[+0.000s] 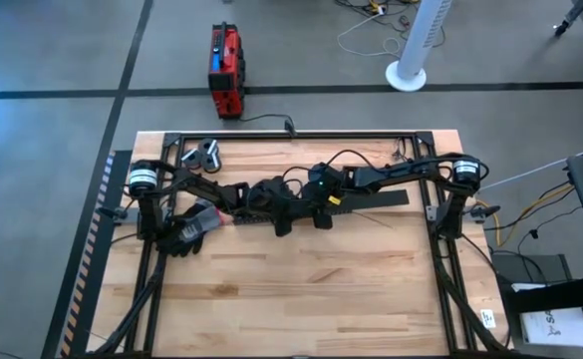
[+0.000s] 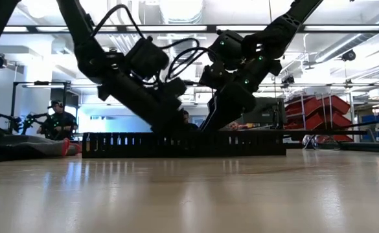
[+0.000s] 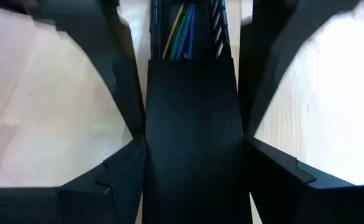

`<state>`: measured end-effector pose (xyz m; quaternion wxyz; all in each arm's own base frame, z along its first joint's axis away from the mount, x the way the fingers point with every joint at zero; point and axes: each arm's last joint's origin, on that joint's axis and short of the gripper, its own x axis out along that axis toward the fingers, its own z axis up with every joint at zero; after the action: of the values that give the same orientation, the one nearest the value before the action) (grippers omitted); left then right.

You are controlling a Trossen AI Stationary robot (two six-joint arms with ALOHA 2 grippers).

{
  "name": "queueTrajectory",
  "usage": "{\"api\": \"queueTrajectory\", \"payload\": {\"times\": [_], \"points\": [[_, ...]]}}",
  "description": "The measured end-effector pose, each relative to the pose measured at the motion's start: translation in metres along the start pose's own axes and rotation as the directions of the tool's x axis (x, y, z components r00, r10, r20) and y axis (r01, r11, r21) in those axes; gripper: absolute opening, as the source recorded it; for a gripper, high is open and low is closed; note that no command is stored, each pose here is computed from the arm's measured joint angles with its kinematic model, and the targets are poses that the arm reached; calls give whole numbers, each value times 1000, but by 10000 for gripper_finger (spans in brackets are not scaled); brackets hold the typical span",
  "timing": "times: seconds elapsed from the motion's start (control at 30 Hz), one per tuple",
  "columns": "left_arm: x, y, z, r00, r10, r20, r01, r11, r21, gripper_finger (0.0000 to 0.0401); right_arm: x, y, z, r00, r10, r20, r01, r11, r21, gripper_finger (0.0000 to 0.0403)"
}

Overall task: Ziptie cables
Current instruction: Close the black cable duct

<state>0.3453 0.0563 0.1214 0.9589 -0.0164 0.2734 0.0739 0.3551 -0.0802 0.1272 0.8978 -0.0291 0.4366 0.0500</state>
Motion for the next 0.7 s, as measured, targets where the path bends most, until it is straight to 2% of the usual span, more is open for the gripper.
{"api": "queueTrajectory", "payload": {"times": [0.23, 0.37, 0.7], "points": [[-9, 0, -12, 998, -4, -63, 2, 999, -42, 313, -1, -2, -3, 1000, 4, -20, -4, 1000, 12, 218], [-13, -1, -26, 988, -6, -157, 3, 1000, -25, 311, -2, -3, -5, 1000, 9, -29, -8, 1000, 18, 218], [-27, -1, -65, 965, 1, -264, -17, 998, -59, 310, -4, -3, -11, 996, 26, -89, -25, 1000, 16, 218]]}}
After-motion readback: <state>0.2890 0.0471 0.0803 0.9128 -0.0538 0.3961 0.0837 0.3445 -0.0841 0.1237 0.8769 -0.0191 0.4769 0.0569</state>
